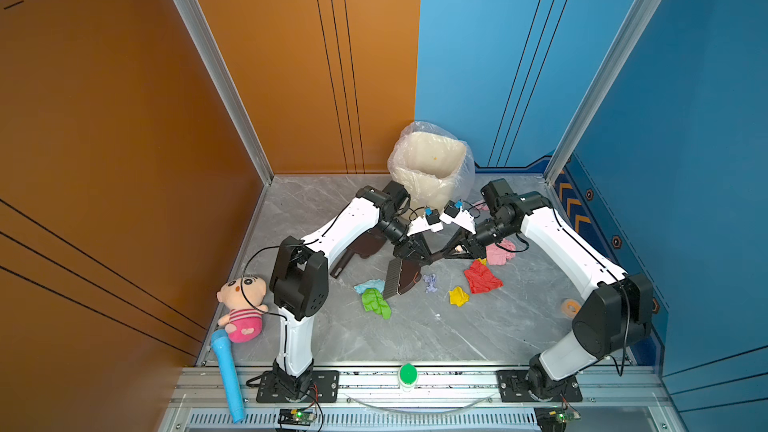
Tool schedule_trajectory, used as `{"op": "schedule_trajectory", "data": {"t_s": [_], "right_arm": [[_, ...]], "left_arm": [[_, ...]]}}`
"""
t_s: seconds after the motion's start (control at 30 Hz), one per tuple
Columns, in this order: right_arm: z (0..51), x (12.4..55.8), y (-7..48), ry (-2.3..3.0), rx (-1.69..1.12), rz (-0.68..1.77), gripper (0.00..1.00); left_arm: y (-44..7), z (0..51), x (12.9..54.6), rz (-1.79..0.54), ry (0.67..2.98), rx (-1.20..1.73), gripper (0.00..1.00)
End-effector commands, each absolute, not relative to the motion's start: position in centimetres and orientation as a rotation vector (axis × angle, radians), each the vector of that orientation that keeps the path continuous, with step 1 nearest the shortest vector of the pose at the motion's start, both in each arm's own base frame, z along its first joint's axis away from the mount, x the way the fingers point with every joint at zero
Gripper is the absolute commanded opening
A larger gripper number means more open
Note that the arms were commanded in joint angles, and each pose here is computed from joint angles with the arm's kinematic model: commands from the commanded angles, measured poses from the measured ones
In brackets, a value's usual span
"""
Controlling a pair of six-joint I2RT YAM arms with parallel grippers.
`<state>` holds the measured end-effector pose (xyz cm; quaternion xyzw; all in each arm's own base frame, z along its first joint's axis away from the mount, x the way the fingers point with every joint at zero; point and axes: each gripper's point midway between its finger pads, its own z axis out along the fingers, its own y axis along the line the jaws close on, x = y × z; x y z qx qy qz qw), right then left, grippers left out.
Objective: Sweep away the paper scraps from the table
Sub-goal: 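Open the left gripper and pull the brush away with the right gripper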
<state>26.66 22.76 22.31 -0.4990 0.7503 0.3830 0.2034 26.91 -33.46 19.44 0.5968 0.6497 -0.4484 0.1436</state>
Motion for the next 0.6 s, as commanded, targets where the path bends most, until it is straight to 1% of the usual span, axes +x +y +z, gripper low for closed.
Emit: {"op": "schedule_trajectory", "data": {"t_s": [0.0, 0.07, 0.17, 0.33, 0.5, 0.53, 0.57], "right_arm": [[23.3, 26.1, 22.9, 2.014, -1.434, 1.041, 0.0], [23.3, 26.1, 22.8, 2.012, -1.426, 1.035, 0.0], [23.4, 26.3, 22.7, 2.01, -1.412, 1.032, 0.0], [23.6, 26.7, 22.0, 2.019, -1.376, 1.024, 0.0], [23.7, 27.6, 21.3, 2.045, -1.298, 1.0, 0.0], [23.6, 27.9, 21.1, 2.057, -1.281, 0.978, 0.0], [23.5, 28.2, 20.9, 2.068, -1.266, 0.958, 0.0]], "left_arm": [[-33.1, 20.1, 27.4, -1.245, 1.893, 1.717, 0.35], [-32.9, 19.9, 27.6, -1.216, 1.908, 1.72, 0.39], [-32.4, 19.6, 27.9, -1.153, 1.945, 1.722, 0.52], [-30.6, 19.2, 29.0, -1.038, 2.023, 1.671, 0.52], [-27.2, 18.9, 31.3, -0.778, 2.14, 1.512, 0.53], [-26.3, 19.0, 32.1, -0.71, 2.159, 1.452, 0.58], [-25.3, 18.8, 33.0, -0.643, 2.178, 1.382, 0.66]]}}
